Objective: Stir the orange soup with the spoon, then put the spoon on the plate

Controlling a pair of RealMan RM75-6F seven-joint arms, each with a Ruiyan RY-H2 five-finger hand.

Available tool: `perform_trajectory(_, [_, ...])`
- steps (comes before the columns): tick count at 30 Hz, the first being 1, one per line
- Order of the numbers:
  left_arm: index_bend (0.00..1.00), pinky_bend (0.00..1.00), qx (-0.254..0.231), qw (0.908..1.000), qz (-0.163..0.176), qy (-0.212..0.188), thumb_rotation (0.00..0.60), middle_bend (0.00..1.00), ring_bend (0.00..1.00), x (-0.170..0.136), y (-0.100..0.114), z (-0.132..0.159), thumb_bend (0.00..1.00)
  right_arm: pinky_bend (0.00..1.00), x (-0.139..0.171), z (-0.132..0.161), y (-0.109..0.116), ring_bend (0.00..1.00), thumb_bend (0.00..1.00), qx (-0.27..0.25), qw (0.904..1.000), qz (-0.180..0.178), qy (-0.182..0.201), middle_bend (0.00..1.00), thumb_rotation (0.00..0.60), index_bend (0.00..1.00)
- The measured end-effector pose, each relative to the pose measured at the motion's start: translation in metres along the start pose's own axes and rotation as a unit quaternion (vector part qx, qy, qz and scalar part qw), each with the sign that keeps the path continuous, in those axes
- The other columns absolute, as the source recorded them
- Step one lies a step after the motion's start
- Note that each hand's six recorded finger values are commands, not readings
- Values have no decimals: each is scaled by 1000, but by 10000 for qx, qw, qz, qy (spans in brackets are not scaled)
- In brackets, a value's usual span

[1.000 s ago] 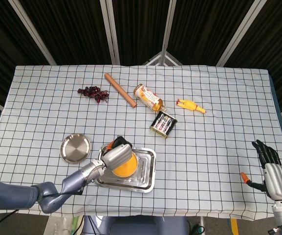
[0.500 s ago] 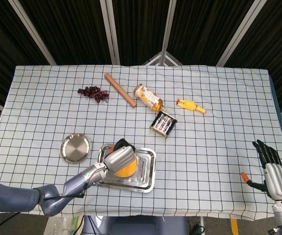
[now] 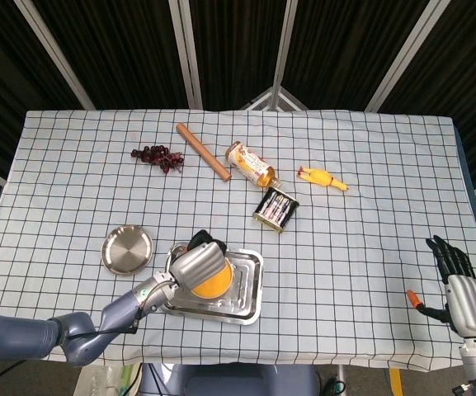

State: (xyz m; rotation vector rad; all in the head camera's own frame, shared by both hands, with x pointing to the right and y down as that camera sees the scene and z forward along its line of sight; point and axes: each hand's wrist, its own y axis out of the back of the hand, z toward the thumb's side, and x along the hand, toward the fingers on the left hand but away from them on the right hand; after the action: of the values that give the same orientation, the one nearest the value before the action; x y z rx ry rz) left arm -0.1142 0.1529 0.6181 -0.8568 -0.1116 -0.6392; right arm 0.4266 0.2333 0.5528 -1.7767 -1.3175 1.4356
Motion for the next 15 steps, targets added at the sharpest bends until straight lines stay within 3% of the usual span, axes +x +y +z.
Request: perform_trajectory(15, [791,1000,-108,9993,232,-260,600,1000,1000,1,18,13,575,0,0,0,0,0,339,-15,10000,-6,-6,0,600,0])
